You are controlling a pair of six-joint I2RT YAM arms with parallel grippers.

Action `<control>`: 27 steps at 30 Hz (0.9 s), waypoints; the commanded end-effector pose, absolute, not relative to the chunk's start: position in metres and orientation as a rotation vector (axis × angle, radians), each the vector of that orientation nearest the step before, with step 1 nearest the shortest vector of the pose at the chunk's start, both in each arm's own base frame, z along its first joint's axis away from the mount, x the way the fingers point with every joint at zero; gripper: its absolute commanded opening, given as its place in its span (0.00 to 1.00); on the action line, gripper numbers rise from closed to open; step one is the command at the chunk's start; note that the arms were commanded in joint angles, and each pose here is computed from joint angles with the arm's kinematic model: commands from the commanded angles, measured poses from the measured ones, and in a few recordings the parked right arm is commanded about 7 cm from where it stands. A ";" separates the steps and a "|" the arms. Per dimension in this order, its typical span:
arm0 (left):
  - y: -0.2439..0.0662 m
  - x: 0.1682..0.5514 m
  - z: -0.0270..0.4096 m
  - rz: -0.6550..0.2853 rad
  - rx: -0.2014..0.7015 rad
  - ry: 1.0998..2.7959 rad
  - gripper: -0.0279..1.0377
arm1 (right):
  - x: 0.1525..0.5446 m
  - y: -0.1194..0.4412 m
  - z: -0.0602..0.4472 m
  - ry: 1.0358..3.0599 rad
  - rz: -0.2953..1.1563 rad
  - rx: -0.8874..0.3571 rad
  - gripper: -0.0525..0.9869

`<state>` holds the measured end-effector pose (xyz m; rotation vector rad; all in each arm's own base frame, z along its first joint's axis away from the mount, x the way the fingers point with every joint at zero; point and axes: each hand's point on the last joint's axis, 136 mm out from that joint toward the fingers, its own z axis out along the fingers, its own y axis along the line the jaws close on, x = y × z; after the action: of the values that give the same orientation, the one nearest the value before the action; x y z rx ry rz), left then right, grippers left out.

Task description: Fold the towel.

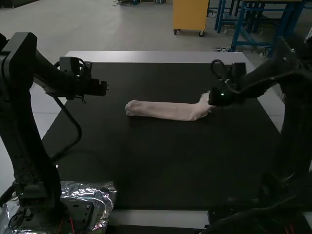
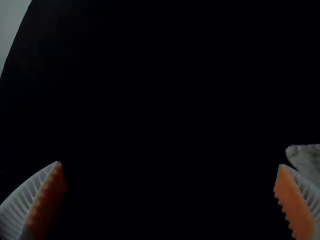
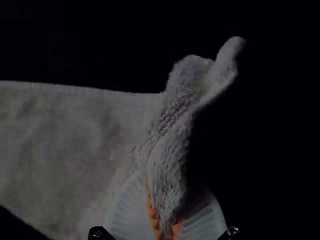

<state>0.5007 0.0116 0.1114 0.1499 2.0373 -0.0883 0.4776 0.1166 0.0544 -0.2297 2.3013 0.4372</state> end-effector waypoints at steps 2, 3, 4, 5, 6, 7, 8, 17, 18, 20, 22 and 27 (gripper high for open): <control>0.007 0.506 0.134 -0.090 0.159 1.983 0.94 | 0.480 0.173 0.084 2.230 0.534 -0.329 0.03; 0.007 0.506 0.134 -0.090 0.159 1.981 0.94 | 0.480 0.182 0.083 2.229 0.547 -0.339 0.03; 0.008 0.506 0.134 -0.088 0.158 1.982 0.94 | 0.479 0.193 0.084 2.225 0.561 -0.359 0.03; 0.008 0.506 0.133 -0.088 0.158 1.983 0.94 | 0.479 0.201 0.083 2.225 0.571 -0.370 0.03; 0.007 0.506 0.134 -0.090 0.159 1.981 0.94 | 0.479 0.208 0.083 2.225 0.582 -0.377 0.03; 0.007 0.506 0.134 -0.089 0.159 1.980 0.94 | 0.478 0.216 0.084 2.224 0.595 -0.384 0.03; 0.007 0.507 0.135 -0.089 0.159 1.977 0.94 | 0.478 0.223 0.083 2.223 0.605 -0.392 0.03; 0.007 0.505 0.131 -0.089 0.162 1.986 0.94 | 0.475 0.289 0.083 2.198 0.685 -0.489 0.03; 0.007 0.505 0.132 -0.089 0.161 1.981 0.94 | 0.474 0.296 0.082 2.196 0.692 -0.501 0.03; 0.007 0.505 0.131 -0.087 0.160 1.981 0.94 | 0.472 0.311 0.080 2.195 0.711 -0.519 0.03; 0.008 0.505 0.133 -0.087 0.160 1.978 0.94 | 0.469 0.323 0.078 2.194 0.724 -0.536 0.03; 0.007 0.504 0.130 -0.087 0.161 1.986 0.94 | 0.466 0.353 0.075 2.179 0.757 -0.582 0.03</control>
<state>0.5023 0.0118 0.1146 0.1514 2.0226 -0.0853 0.4646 0.3326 0.0615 -0.5658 2.2177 0.7093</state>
